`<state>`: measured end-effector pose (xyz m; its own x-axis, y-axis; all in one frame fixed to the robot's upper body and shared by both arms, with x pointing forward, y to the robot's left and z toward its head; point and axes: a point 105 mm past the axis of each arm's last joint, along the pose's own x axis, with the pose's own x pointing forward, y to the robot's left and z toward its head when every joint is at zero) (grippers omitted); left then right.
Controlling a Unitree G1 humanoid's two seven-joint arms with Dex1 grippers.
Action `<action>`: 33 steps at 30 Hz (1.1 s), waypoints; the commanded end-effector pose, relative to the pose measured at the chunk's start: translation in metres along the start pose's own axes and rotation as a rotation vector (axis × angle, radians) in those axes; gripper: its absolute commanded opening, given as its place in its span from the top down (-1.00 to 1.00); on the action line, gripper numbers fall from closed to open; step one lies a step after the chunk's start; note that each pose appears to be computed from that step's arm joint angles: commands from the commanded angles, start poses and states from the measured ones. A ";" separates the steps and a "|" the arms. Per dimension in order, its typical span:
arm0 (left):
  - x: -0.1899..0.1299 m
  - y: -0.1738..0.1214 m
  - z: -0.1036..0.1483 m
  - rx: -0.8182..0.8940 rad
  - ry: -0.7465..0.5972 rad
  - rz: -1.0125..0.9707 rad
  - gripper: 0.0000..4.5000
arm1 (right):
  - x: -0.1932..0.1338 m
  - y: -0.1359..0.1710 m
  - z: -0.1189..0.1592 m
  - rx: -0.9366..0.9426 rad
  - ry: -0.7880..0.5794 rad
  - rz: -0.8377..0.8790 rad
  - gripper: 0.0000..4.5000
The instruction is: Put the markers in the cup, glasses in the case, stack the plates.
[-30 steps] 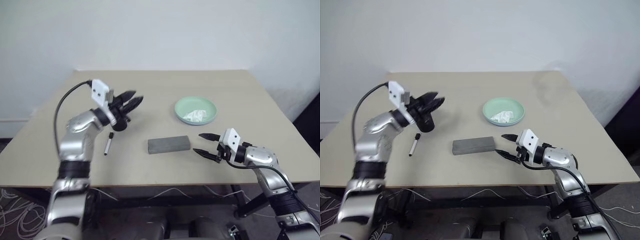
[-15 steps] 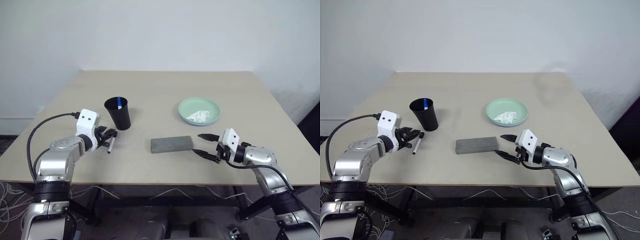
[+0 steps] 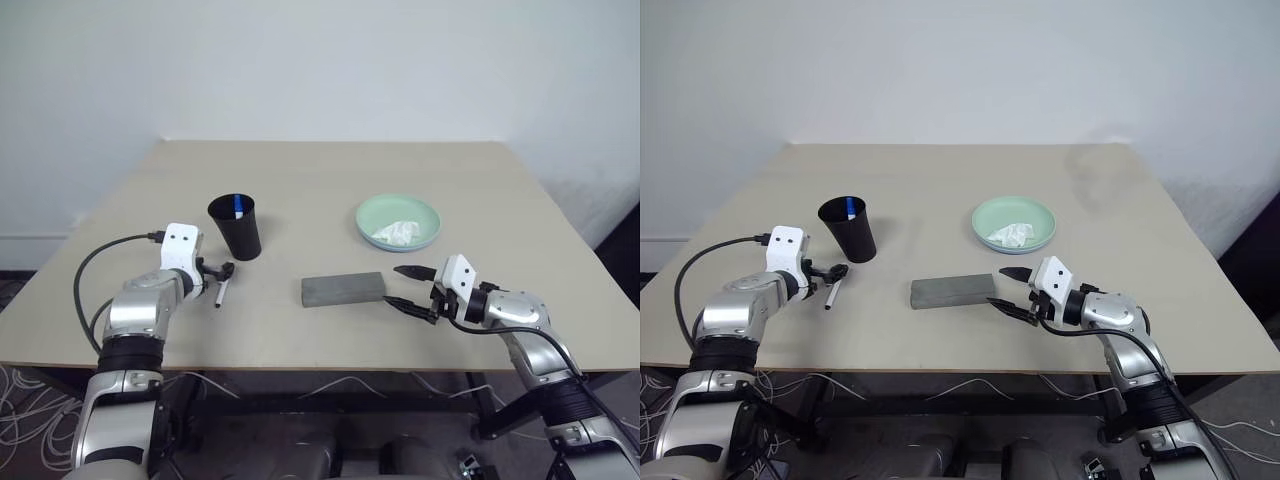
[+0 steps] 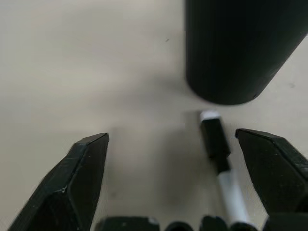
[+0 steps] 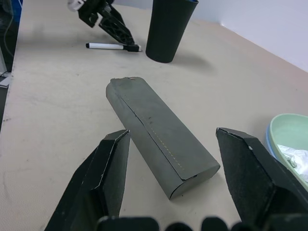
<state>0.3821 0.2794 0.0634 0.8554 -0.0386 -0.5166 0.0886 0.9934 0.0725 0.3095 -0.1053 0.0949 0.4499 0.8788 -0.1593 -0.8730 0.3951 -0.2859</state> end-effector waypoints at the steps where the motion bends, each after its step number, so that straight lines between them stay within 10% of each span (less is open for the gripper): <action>1: 0.000 -0.004 0.023 0.015 -0.060 -0.019 -0.93 | -0.001 -0.004 0.012 -0.040 -0.034 -0.020 -0.38; 10: 0.011 -0.006 0.011 -0.041 0.036 0.007 -0.86 | -0.002 -0.005 0.011 -0.039 -0.031 -0.029 -0.38; 22: 0.011 -0.008 0.010 -0.034 0.043 0.004 0.93 | -0.003 -0.005 0.010 -0.039 -0.029 -0.033 -0.38; 33: -0.013 -0.030 0.008 0.135 0.014 -0.182 0.95 | -0.005 -0.005 0.010 -0.037 -0.025 -0.034 -0.38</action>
<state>0.3703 0.2680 0.0541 0.7920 -0.1109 -0.6004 0.1887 0.9797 0.0681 0.3079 -0.1090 0.0897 0.4683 0.8680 -0.1651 -0.8671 0.4156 -0.2746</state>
